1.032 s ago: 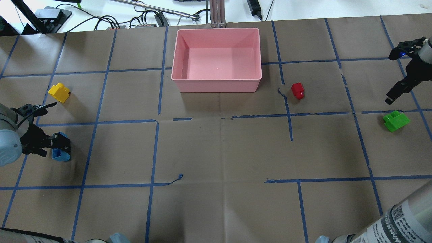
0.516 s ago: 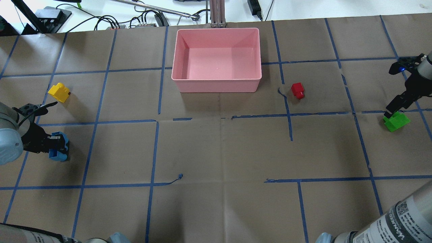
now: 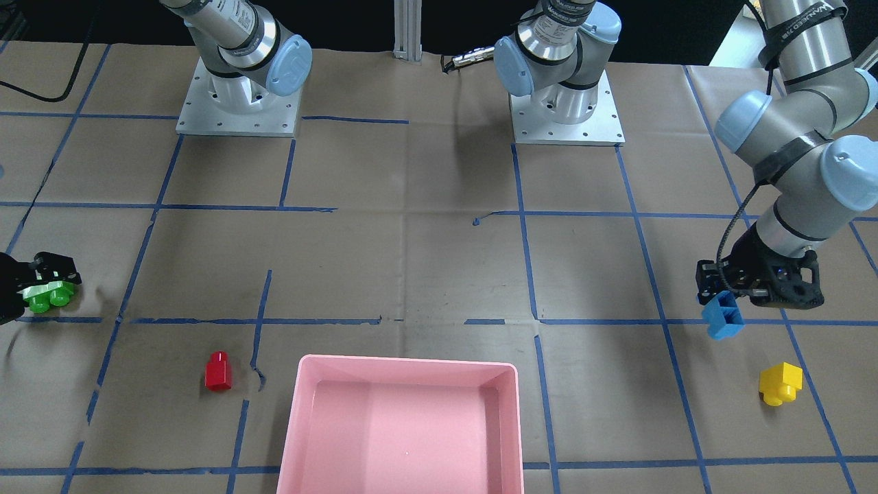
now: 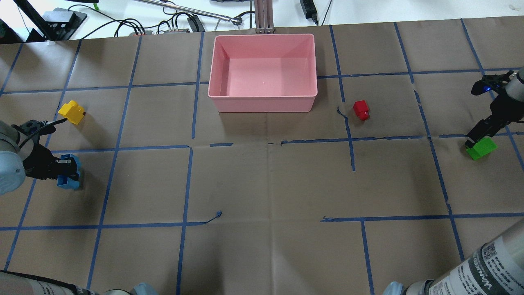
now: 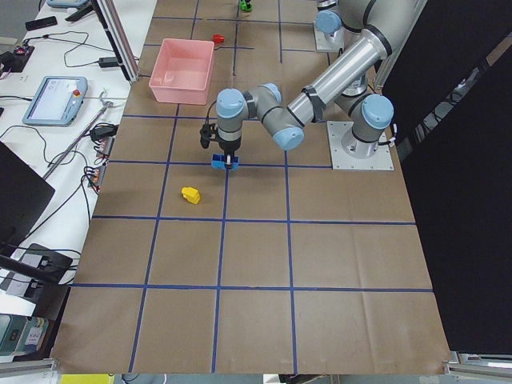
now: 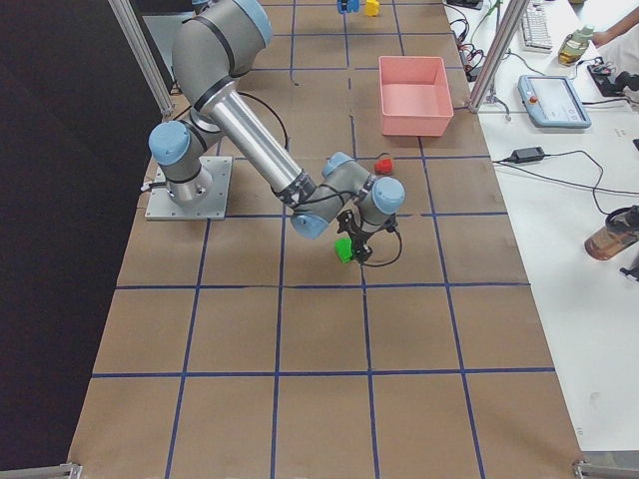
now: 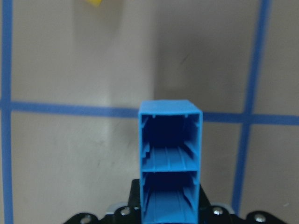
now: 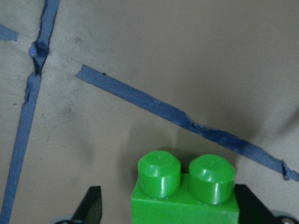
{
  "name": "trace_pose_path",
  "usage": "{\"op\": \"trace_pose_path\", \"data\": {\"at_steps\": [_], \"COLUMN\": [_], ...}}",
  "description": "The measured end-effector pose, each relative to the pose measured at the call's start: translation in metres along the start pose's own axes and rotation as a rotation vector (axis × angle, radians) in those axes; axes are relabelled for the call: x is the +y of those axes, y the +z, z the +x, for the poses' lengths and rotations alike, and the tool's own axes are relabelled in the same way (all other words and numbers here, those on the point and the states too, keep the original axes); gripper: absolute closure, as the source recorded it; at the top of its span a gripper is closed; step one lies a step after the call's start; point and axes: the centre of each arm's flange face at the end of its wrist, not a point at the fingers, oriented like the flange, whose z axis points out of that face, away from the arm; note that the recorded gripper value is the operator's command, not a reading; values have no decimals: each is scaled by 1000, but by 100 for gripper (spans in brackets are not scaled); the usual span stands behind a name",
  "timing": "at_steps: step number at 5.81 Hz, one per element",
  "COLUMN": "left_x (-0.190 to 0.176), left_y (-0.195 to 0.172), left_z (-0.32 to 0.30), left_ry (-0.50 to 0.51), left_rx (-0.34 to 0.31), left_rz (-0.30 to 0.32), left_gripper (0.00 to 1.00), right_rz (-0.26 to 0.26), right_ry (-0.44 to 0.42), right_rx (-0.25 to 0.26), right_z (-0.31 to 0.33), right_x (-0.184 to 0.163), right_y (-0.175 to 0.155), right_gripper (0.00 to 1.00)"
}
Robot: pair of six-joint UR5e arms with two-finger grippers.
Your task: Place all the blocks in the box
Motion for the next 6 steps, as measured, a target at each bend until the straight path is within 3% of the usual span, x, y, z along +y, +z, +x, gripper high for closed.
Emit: {"op": "trace_pose_path", "data": {"at_steps": [1, 3, 5, 6], "left_x": [-45, -118, -162, -175], "left_y": [-23, -40, -31, -29], "left_z": [51, 159, 276, 322], "left_ry": [114, 320, 519, 604], "left_rx": [8, 13, -24, -34], "left_rz": [0, 5, 18, 37], "left_gripper": [100, 100, 100, 71], "right_rz": [6, 16, 65, 90], "right_ry": [1, 3, 7, 8], "right_rx": [14, 29, 101, 137], "right_z": [1, 4, 11, 10], "right_x": [0, -1, -8, -18], "right_y": [0, -6, -57, -94], "right_gripper": [58, 64, 65, 65]}}
